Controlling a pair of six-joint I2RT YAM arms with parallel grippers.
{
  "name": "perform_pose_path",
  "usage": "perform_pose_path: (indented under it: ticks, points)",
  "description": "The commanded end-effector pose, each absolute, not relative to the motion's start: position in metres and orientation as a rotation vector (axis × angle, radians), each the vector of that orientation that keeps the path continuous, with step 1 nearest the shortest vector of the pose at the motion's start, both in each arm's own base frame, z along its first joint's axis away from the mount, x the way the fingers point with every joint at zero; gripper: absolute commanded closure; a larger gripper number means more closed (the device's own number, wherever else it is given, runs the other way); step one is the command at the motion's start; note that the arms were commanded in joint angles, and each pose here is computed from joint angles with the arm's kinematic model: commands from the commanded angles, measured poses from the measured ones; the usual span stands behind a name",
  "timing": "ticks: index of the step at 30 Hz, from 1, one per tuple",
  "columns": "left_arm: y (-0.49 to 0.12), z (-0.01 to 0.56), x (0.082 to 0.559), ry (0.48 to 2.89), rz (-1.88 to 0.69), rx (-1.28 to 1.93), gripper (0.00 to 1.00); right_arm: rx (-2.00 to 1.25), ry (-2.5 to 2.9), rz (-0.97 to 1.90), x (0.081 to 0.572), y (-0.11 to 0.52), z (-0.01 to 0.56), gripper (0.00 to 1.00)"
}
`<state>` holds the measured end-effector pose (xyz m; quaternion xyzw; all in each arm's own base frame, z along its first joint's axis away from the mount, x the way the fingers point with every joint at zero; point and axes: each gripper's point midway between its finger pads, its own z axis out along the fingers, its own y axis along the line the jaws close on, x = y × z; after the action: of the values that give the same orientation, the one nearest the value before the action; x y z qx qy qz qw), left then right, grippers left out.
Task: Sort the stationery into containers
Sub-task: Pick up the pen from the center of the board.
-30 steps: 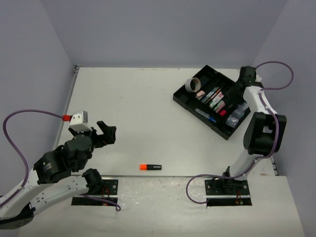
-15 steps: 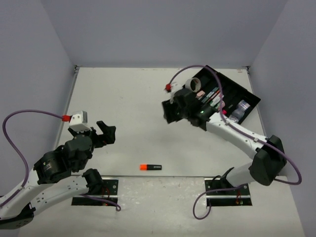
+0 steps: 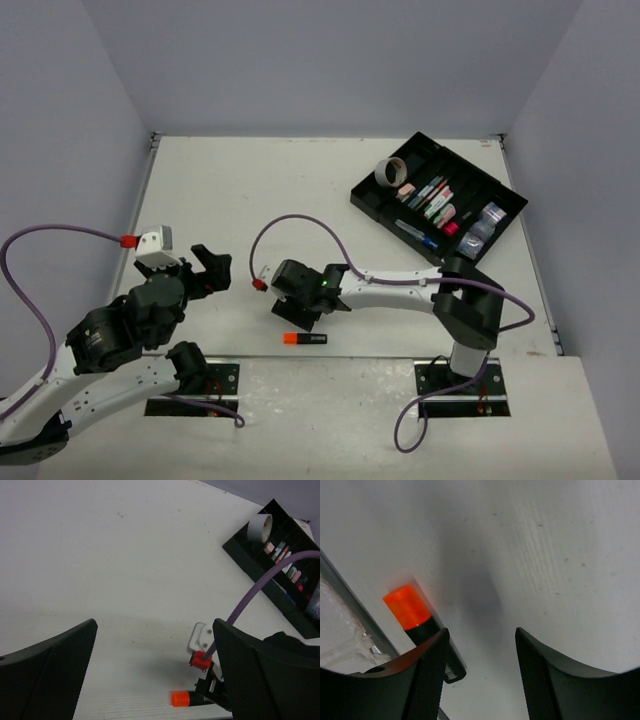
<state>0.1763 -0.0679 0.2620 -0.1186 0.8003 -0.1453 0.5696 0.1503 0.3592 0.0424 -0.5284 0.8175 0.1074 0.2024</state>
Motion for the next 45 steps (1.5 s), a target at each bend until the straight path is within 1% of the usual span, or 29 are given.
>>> perform_pose_path:
  ticks: [1,5,9,14,21,25,32,36,40,45]
  points:
    - [-0.058,0.266,0.178,1.852,-0.318,-0.332,0.0,-1.581,2.234,0.255,0.128,0.374,0.036,0.43]
    - [-0.06,0.266,0.178,1.858,-0.314,-0.326,0.0,-1.589,2.24,0.298,0.115,0.38,0.036,0.44]
    - [-0.06,0.266,0.179,1.859,-0.313,-0.325,0.0,-1.621,2.244,0.276,0.102,0.379,0.03,0.44]
    - [-0.06,0.266,0.178,1.857,-0.317,-0.325,0.0,-1.552,2.264,0.197,0.109,0.373,0.024,0.45]
    - [-0.062,0.264,0.179,1.865,-0.309,-0.318,0.0,-1.426,2.183,0.263,0.12,0.379,0.07,0.45]
    - [-0.061,0.265,0.179,1.865,-0.31,-0.32,0.0,-1.464,2.17,0.311,0.112,0.376,0.08,0.45]
    - [-0.053,0.268,0.176,1.838,-0.326,-0.364,0.0,-1.622,2.201,0.492,0.07,0.36,0.066,0.45]
    - [-0.053,0.268,0.176,1.839,-0.321,-0.367,0.0,-1.687,2.218,0.513,0.052,0.358,0.054,0.45]
    - [-0.054,0.266,0.177,1.85,-0.307,-0.361,0.0,-1.724,2.236,0.466,0.047,0.358,0.039,0.45]
    - [-0.055,0.266,0.177,1.852,-0.306,-0.358,0.0,-1.677,2.229,0.372,0.06,0.362,0.031,0.46]
